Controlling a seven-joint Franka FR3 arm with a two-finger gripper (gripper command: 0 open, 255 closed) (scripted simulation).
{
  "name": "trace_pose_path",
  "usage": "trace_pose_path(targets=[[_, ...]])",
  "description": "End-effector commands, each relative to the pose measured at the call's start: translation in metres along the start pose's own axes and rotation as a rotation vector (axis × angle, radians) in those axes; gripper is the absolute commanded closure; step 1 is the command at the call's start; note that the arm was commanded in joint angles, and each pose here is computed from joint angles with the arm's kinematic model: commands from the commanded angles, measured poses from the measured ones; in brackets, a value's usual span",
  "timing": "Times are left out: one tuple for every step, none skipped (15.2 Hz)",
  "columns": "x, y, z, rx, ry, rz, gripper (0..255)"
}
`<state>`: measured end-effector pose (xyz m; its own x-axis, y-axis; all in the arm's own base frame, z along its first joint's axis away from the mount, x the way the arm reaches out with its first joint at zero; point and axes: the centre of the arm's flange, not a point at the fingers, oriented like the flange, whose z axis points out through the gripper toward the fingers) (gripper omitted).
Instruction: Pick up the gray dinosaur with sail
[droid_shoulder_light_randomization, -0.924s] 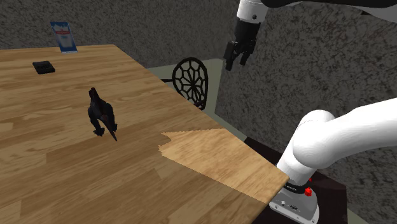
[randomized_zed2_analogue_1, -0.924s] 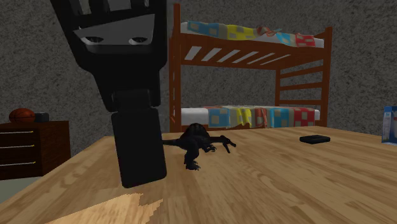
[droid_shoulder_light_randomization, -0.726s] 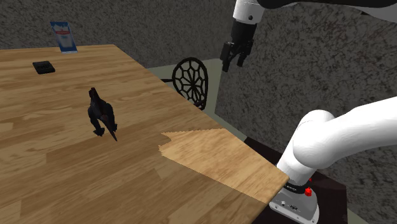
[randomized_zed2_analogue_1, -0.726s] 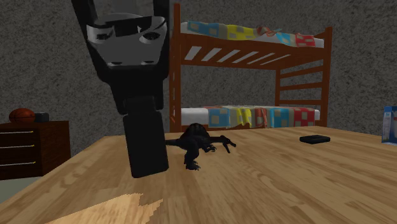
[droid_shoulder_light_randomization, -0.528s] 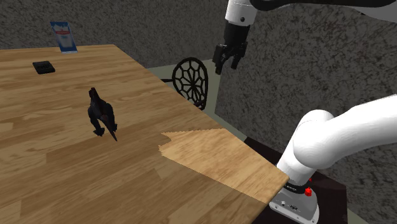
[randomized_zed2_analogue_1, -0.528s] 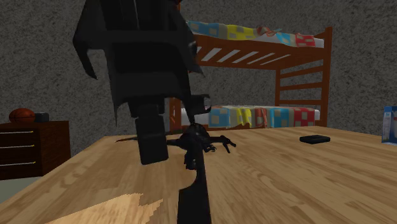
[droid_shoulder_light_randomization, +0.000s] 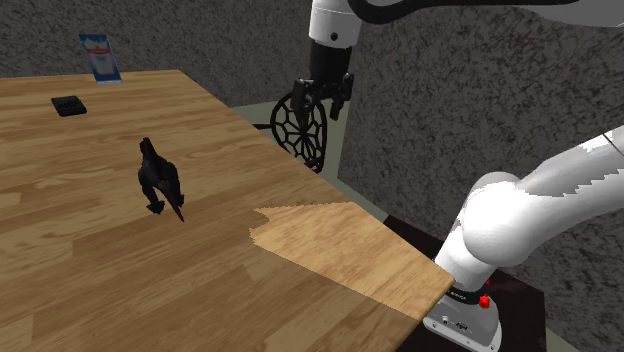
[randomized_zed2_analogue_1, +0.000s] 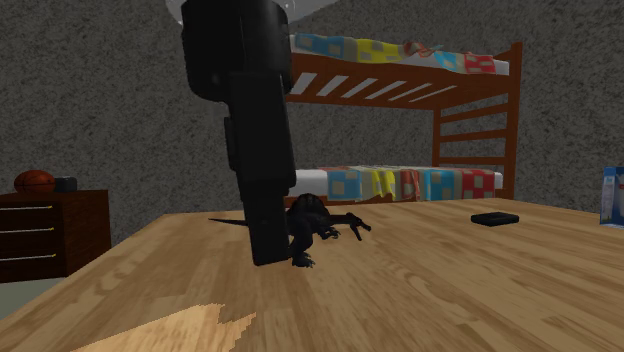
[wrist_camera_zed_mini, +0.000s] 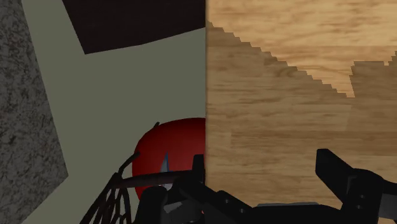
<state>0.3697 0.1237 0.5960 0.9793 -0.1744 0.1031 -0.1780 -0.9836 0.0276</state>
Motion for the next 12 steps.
trace_pose_path(targets=[[0.005,-0.027,0.004,0.006,-0.003,0.007,0],[0.007,-0.04,0.006,0.008,-0.004,0.009,0],[0.01,-0.053,0.007,0.01,-0.006,0.012,0],[0.012,-0.065,0.009,0.012,-0.007,0.015,0],[0.014,-0.078,0.01,0.014,-0.008,0.017,0],[0.016,-0.09,0.012,0.016,-0.01,0.02,0],[0.019,-0.103,0.013,0.019,-0.011,0.023,0],[0.021,-0.116,0.015,0.021,-0.012,0.025,0],[0.024,-0.128,0.016,0.023,-0.014,0.028,0],[0.026,-0.141,0.017,0.025,-0.015,0.031,0],[0.028,-0.153,0.019,0.027,-0.016,0.033,0],[0.031,-0.166,0.02,0.029,-0.018,0.036,0]])
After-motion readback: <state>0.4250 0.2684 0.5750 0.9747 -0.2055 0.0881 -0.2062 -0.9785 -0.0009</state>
